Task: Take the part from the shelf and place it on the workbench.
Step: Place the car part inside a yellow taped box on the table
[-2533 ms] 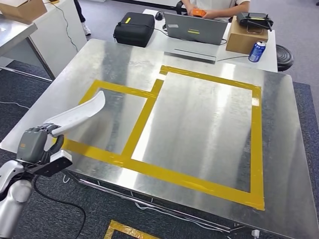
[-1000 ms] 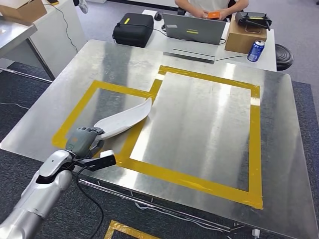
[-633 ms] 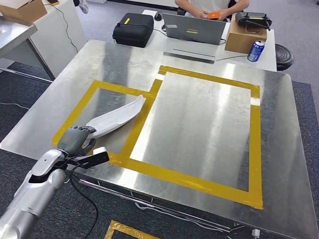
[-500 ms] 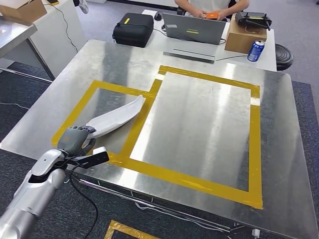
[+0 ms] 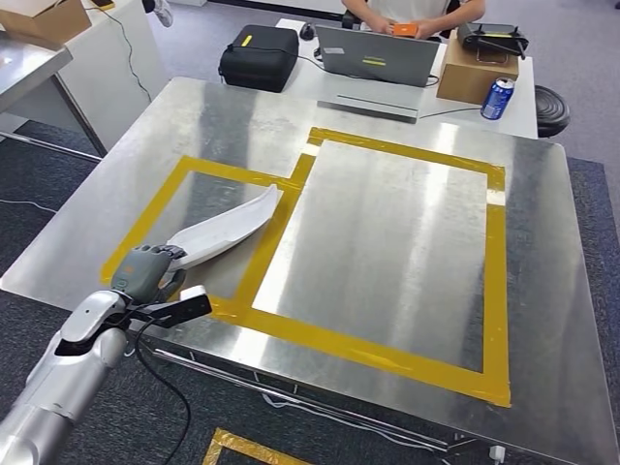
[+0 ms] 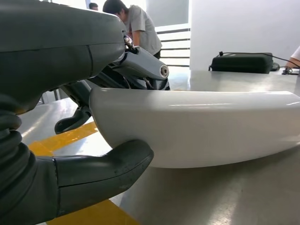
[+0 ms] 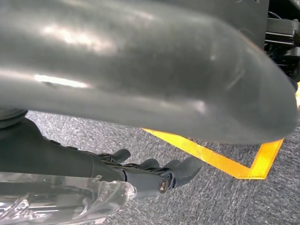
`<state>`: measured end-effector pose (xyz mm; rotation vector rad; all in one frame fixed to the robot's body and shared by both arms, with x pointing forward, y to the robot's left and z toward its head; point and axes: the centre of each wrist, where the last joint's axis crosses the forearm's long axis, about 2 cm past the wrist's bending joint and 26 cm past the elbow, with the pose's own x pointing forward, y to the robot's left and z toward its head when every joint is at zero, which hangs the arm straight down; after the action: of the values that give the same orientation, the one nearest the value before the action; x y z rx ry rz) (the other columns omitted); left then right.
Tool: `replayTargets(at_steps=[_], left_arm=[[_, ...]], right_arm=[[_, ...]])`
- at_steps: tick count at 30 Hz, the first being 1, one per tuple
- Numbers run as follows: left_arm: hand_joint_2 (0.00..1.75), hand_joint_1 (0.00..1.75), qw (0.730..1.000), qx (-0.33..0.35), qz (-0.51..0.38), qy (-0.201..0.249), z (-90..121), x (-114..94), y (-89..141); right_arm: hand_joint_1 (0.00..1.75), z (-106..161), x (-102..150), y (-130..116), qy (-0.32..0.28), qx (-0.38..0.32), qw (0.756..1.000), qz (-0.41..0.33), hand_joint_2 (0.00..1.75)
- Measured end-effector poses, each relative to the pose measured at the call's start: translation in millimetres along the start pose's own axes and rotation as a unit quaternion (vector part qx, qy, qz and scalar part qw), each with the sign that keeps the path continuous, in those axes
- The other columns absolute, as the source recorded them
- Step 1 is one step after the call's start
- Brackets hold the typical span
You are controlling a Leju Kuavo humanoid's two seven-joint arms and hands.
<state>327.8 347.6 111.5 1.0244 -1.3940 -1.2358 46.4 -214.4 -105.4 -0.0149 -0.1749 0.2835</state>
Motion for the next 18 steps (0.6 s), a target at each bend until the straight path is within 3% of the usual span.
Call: replayTargets(at_steps=[3, 18], left_arm=[[1.75, 0.00, 1.000, -0.002, 0.000, -0.001, 0.0, 0.1, -0.1], [1.75, 0.00, 0.998, 0.016, 0.048, -0.028, 0.4, 6.1, -0.4]], right_arm=[[0.00, 0.0, 0.0, 0.0, 0.000, -0.001, 1.000, 0.000, 0.00], [0.00, 0.0, 0.0, 0.0, 0.000, -0.001, 1.000, -0.001, 0.00]])
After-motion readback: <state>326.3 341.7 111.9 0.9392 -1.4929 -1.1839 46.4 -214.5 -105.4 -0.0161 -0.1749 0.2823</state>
